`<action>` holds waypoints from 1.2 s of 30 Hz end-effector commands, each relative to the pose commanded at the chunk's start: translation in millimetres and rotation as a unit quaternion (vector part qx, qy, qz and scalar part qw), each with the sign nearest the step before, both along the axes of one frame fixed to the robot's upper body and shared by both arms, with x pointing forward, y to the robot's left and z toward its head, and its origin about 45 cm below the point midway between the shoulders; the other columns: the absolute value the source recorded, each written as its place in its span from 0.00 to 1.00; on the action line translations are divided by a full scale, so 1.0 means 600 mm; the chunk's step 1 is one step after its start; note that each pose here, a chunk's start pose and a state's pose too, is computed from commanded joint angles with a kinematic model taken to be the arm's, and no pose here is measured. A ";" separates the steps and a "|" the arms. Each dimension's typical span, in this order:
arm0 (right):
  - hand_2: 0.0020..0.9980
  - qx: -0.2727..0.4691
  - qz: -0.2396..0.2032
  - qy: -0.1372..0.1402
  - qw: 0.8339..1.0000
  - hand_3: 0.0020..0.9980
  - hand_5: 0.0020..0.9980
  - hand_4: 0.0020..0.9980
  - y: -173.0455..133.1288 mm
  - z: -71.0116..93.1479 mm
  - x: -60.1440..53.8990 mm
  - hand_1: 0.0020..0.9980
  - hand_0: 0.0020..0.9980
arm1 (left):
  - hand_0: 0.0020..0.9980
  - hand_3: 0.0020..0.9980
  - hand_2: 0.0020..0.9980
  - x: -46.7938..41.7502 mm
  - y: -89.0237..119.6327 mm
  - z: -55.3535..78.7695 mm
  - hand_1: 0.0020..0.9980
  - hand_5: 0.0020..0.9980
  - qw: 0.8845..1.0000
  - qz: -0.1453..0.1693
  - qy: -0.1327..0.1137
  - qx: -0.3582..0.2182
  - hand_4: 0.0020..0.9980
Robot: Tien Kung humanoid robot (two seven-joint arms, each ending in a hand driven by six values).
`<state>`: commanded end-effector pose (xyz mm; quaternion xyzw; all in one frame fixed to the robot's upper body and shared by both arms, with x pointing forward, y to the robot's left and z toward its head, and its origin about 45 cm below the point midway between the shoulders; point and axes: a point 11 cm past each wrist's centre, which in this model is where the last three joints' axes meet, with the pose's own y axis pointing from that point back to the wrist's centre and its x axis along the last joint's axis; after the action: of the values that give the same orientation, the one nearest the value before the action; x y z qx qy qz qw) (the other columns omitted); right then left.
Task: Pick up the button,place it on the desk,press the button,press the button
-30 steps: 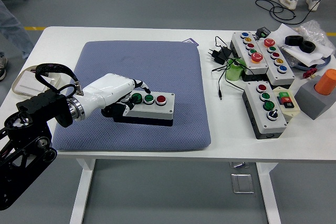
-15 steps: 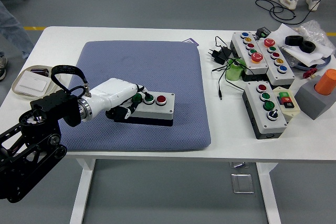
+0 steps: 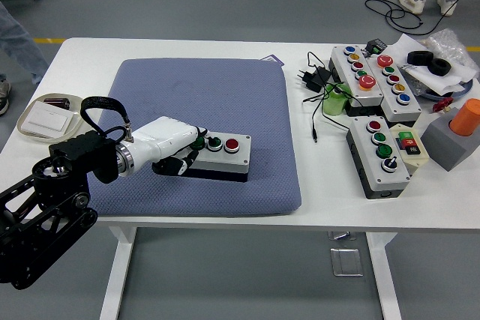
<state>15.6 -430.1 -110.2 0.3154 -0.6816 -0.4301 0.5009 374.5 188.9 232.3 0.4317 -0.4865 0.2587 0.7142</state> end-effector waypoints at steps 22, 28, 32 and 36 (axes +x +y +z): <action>0.65 -0.002 0.001 0.001 1.000 0.59 0.09 0.29 -0.001 0.001 0.001 0.62 0.67 | 0.03 0.78 0.00 -0.016 -0.065 0.041 0.00 0.00 0.997 -0.051 -0.040 -0.042 0.21; 0.65 -0.002 0.002 0.001 1.000 0.60 0.09 0.30 -0.002 0.001 0.001 0.62 0.67 | 0.03 0.78 0.00 0.001 -0.061 0.027 0.00 0.00 0.998 -0.038 -0.034 -0.034 0.21; 0.65 -0.003 0.002 0.001 1.000 0.59 0.08 0.30 -0.002 0.001 0.001 0.62 0.67 | 0.03 0.78 0.00 0.005 -0.056 0.019 0.00 0.00 0.999 -0.034 -0.028 -0.026 0.21; 0.65 -0.003 0.002 0.001 1.000 0.60 0.08 0.30 -0.002 0.001 0.001 0.62 0.67 | 0.03 0.78 0.00 0.006 -0.050 0.008 0.00 0.00 0.999 -0.029 -0.020 -0.016 0.21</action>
<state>16.0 -431.4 -109.6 0.3151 -0.6818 -0.4274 0.5031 377.9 158.8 237.2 0.4007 -0.5085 0.2540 0.7186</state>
